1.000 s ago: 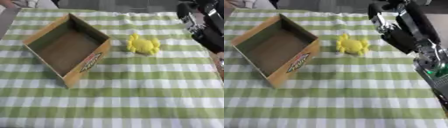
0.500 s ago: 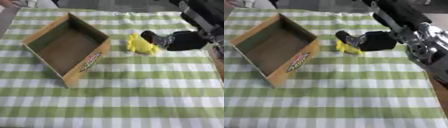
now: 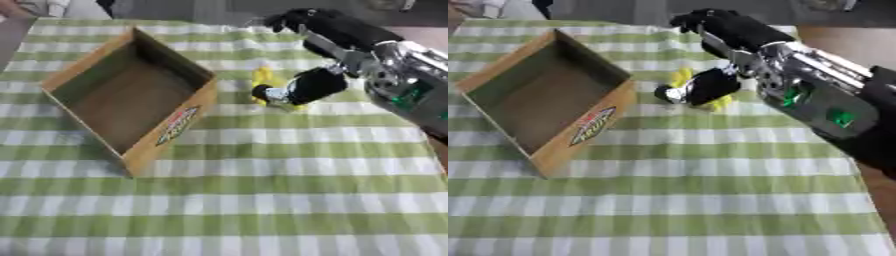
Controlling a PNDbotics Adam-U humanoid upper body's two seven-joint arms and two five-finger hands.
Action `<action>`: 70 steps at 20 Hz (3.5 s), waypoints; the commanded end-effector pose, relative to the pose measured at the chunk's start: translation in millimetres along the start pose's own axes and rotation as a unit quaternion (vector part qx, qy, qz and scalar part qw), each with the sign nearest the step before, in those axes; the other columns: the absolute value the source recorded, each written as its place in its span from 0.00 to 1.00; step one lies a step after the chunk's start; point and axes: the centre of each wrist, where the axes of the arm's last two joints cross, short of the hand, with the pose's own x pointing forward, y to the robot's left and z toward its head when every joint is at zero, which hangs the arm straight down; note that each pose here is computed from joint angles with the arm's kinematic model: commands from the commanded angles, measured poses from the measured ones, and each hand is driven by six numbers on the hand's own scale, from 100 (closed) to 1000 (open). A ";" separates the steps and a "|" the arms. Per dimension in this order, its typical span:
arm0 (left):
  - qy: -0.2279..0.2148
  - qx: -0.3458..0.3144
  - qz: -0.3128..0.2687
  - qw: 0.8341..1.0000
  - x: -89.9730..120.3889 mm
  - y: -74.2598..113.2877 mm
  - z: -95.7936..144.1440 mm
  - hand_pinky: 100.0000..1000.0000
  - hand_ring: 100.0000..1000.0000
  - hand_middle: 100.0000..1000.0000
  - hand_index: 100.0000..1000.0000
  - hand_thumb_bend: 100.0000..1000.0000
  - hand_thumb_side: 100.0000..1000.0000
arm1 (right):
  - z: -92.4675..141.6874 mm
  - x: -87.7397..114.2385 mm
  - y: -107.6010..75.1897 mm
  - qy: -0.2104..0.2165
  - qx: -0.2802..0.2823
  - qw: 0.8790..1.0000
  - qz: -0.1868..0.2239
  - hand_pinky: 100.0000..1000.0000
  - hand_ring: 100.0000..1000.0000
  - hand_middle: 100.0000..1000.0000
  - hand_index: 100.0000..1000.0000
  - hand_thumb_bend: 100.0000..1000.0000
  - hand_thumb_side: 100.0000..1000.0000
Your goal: Pick up objects on the table and place them in the box.
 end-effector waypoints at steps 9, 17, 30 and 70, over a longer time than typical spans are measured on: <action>-0.017 -0.013 -0.003 1.000 6.9 -0.1 -6.2 0.66 0.58 0.55 0.67 0.00 0.88 | -51.6 -2.8 1.9 0.093 0.094 0.990 -0.043 0.86 1.00 0.89 1.00 0.49 0.40; -0.016 -0.014 -0.003 1.000 6.4 0.1 -4.7 0.66 0.58 0.55 0.67 0.00 0.88 | -69.4 -35.2 -18.3 0.118 0.142 0.982 -0.025 0.87 1.00 0.89 1.00 0.47 0.37; -0.016 -0.013 -0.004 1.000 6.4 0.8 -4.2 0.66 0.58 0.55 0.67 0.00 0.88 | -62.5 -63.9 -58.5 0.131 0.198 0.971 0.033 0.87 1.00 0.89 1.00 0.45 0.39; -0.016 -0.011 0.003 1.000 5.4 -1.8 -3.7 0.66 0.59 0.55 0.66 0.00 0.88 | -79.0 -76.1 -11.4 0.162 0.255 0.953 0.018 0.84 0.99 0.76 0.92 0.46 0.31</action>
